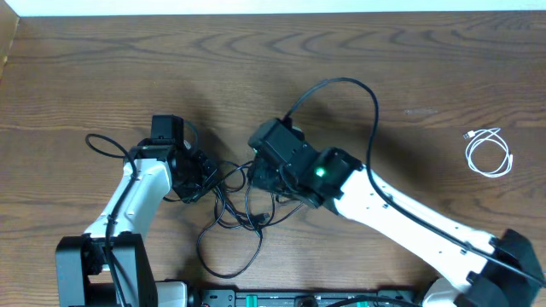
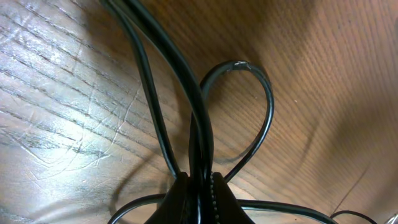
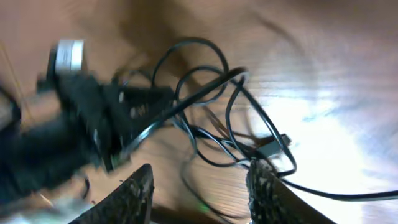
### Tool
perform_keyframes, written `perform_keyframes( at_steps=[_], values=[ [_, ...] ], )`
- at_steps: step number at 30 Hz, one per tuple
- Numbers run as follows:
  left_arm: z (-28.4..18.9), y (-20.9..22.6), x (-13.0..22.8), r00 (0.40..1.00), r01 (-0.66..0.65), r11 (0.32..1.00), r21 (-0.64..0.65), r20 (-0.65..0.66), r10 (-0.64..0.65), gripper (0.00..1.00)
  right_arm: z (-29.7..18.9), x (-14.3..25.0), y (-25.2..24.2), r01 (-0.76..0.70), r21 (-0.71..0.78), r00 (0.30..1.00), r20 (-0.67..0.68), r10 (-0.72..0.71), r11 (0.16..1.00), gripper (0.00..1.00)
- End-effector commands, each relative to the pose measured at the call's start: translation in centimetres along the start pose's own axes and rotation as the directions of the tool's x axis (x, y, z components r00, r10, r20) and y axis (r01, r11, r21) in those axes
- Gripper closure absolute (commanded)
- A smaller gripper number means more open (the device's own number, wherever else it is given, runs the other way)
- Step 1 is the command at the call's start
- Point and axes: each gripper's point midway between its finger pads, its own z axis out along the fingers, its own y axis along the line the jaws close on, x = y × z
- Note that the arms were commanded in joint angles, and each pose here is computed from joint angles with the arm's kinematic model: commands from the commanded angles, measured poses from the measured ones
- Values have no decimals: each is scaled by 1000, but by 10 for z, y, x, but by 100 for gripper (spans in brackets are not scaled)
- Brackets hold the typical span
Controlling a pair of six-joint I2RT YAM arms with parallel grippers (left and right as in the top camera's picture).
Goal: Untangle cables
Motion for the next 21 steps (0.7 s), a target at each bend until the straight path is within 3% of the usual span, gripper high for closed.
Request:
perform_keyframes(
  at_steps=[1,3,8,15,21],
  values=[
    [-4,-4,-2,1000,-15,1000,14,7,15,93,7,-5,0,-288,-6,958,-3,288,958,46],
    [-4,-4,-2,1000,-15,1000,14,7,15,93,9,-6,6,-324,-28,946,-4,324,946,37],
    [-4,-10,2,1000,-21,999,47,-16,22,93,9,-11,21,-345,-92,938,-2,346,934,34],
    [-6,-26,13,996,-25,990,142,-82,37,92,21,-12,15,-395,-66,918,22,397,916,41],
    [-6,-28,14,996,-26,988,150,-86,39,92,31,-11,11,-405,-47,913,26,407,913,62]
  ],
)
